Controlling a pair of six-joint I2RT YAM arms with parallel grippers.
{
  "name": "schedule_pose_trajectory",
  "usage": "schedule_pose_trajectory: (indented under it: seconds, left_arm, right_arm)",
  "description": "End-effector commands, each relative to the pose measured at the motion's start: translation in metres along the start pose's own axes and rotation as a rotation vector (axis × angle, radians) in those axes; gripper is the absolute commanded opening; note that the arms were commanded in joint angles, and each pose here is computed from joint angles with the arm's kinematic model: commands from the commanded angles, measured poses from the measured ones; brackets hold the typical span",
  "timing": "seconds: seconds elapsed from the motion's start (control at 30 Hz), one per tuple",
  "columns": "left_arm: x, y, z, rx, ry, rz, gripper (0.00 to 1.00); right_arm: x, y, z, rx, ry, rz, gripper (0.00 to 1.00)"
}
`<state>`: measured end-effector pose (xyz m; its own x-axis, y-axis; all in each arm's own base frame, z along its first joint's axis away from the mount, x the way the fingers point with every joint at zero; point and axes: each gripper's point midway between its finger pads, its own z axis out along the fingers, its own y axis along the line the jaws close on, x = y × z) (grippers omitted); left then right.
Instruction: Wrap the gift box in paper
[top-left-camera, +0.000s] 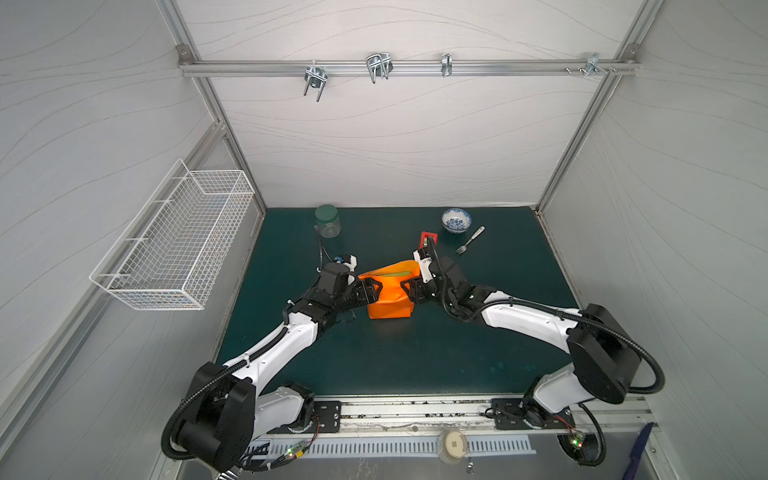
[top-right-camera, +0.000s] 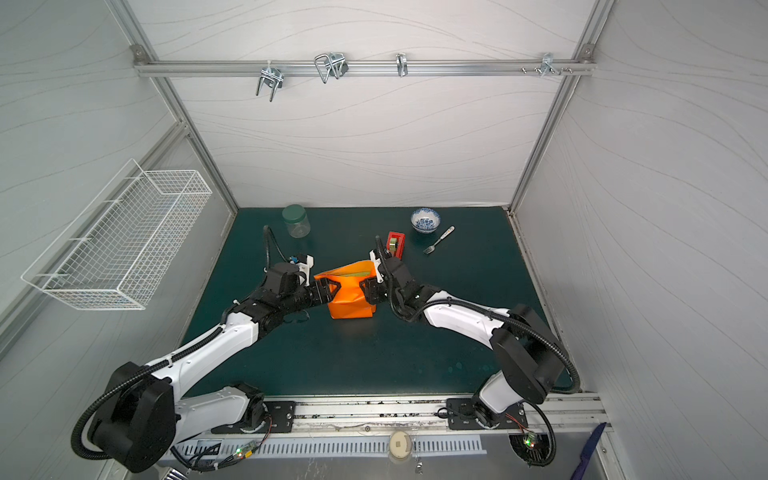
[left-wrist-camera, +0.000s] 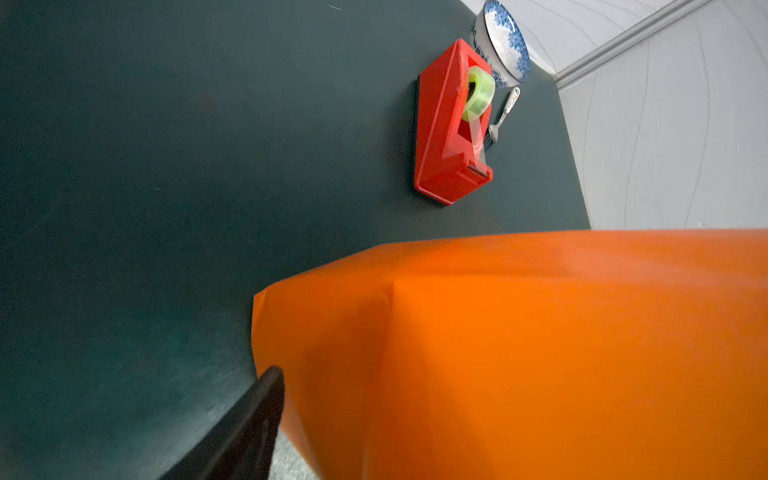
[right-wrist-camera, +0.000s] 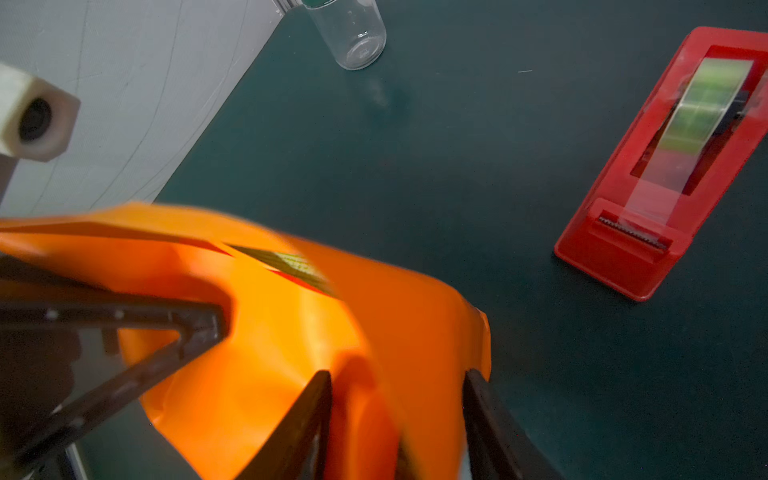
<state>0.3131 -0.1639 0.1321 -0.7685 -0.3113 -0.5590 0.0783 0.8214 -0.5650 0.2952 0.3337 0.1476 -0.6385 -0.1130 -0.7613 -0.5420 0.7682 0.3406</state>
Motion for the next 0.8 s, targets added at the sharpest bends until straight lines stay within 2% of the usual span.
schedule_pose_trajectory:
  seconds: [0.0,0.4,0.63,0.77]
  left_arm:
    - [-0.026,-0.005,-0.001,-0.026,-0.090,0.049,0.70]
    - [-0.003,0.018,0.011,-0.071,-0.053,0.062,0.53]
    - [-0.012,0.015,0.004,-0.080,-0.081,0.059,0.52]
    - [-0.022,0.013,-0.006,-0.101,-0.108,0.050,0.56]
  right_arm:
    - [0.007,-0.011,0.004,0.045,0.044,-0.044,0.51]
    - [-0.009,-0.016,0.004,0.093,0.056,-0.113,0.56]
    - [0.005,-0.024,0.009,0.139,0.096,-0.161,0.43]
    - [0.008,-0.027,0.010,0.158,0.105,-0.166,0.37]
